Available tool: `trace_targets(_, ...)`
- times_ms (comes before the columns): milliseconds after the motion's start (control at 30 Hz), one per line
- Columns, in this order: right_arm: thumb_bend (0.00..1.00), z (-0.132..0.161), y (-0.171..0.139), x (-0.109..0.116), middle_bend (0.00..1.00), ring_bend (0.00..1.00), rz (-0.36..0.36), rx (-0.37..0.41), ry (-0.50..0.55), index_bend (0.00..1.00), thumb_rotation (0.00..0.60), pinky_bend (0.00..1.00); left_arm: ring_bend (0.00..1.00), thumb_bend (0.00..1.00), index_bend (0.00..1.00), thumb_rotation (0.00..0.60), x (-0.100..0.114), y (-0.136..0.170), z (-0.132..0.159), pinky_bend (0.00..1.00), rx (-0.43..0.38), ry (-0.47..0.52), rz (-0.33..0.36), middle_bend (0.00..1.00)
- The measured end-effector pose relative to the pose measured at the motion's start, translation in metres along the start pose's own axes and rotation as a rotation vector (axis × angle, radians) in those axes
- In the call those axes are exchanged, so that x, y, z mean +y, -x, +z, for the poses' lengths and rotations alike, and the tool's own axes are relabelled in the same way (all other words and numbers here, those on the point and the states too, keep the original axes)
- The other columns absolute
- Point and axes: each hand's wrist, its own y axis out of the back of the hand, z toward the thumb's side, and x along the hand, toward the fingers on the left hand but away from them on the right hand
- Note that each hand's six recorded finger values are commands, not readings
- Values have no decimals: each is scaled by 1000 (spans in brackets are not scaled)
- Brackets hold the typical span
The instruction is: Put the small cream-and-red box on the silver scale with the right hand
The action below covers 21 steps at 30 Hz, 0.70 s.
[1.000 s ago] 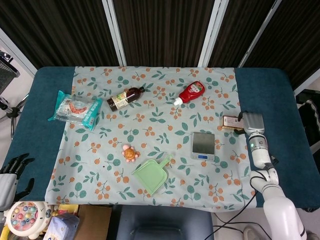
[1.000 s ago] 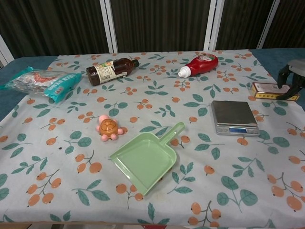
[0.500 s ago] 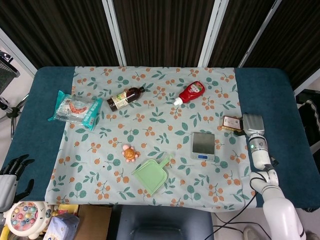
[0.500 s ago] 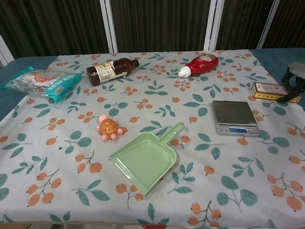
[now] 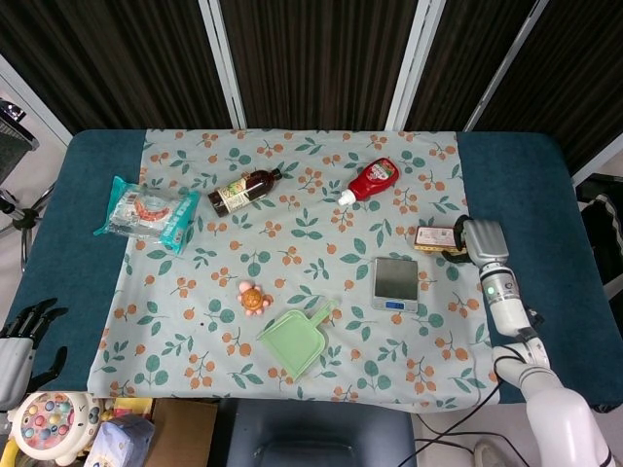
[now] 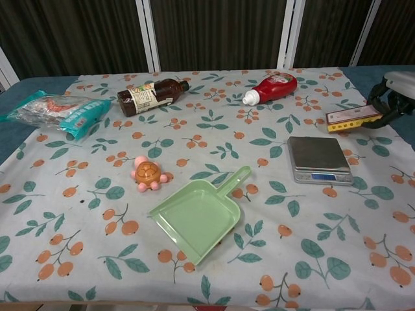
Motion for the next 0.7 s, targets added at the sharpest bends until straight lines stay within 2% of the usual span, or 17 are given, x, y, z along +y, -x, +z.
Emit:
trace_targets(200, 667, 26, -17, 9, 795, 777, -70, 142, 61, 930, 600, 825, 146, 433, 238, 600, 0, -1, 1, 341, -2, 3, 2, 133)
trace_targets(400, 666, 53, -37, 14, 795, 777, -96, 270, 125, 930, 600, 825, 146, 434, 238, 600, 1, -1, 1, 341, -4, 6, 5, 132)
trace_targets(567, 666, 74, -53, 5, 795, 777, -34, 350, 163, 930, 600, 825, 146, 433, 238, 600, 2, -2, 2, 342, -7, 8, 7, 132)
trace_targets(700, 666, 83, -65, -6, 795, 777, 30, 388, 137, 930, 600, 825, 146, 434, 238, 600, 2, -2, 1, 341, -6, 13, 9, 132)
